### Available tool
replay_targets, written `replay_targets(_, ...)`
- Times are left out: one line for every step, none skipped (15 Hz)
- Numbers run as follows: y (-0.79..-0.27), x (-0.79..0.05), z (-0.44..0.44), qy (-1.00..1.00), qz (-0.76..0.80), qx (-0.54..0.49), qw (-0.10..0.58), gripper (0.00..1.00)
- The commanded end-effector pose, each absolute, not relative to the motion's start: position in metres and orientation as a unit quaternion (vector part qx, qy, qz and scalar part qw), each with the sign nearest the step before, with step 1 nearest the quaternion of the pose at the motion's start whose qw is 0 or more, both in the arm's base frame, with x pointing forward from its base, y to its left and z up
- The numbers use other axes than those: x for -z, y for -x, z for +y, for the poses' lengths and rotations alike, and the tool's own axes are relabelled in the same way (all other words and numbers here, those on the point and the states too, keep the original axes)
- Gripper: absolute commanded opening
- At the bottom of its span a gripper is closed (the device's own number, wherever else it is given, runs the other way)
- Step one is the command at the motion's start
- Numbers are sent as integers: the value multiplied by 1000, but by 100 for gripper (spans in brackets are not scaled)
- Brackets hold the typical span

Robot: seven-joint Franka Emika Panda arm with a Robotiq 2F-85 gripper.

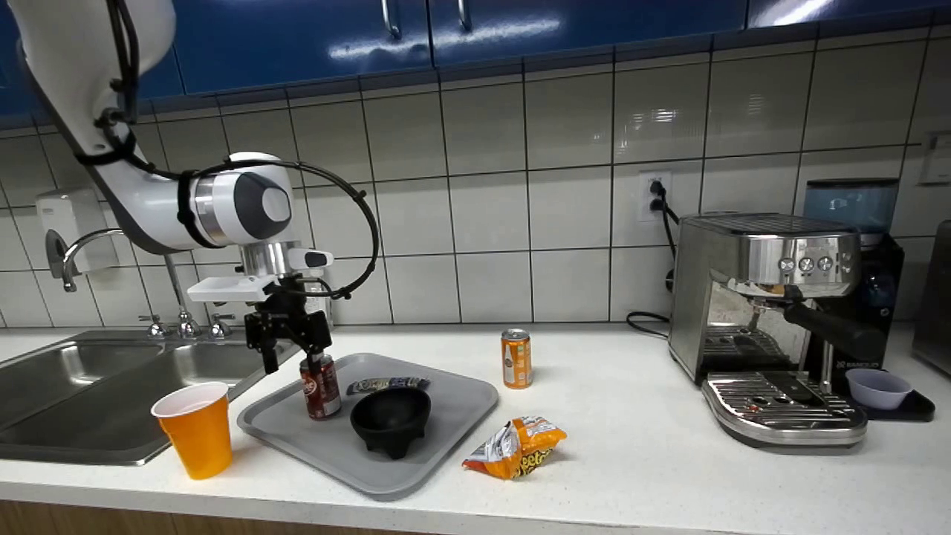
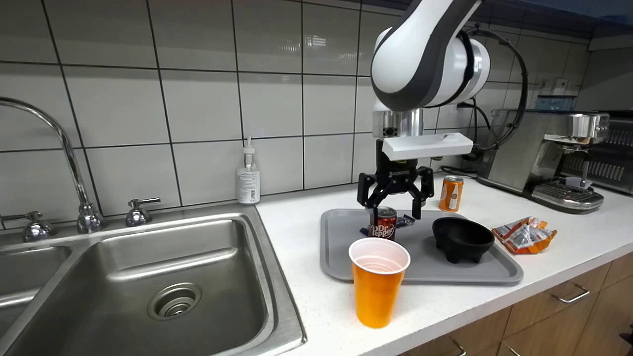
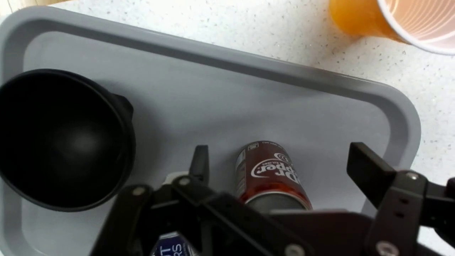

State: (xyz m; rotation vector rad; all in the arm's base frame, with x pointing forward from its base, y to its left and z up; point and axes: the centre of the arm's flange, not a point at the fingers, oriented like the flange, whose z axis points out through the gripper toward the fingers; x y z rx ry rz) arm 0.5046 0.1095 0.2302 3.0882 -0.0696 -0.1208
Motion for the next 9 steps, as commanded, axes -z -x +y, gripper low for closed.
replay_targets(-525,-223,113,-999,-21,37,18,100)
replay_targets(-527,-221,113,-999,-20,38,19,100)
replay_targets(-530,-219,112,-999,-21,37,19,100)
replay_targets(-533,-217,112,-999,-22,37,21,100)
replay_targets(-536,-215,112,-999,-22,37,21,100)
replay_targets(-539,-213,111,-999,-23,37,20,100)
replay_targets(-542,-212,111,-999,-23,36,21,100)
replay_targets(-545,-210,110,-999,-24,35,21,100)
replay_targets(-548,-210,110,-999,-24,35,21,100)
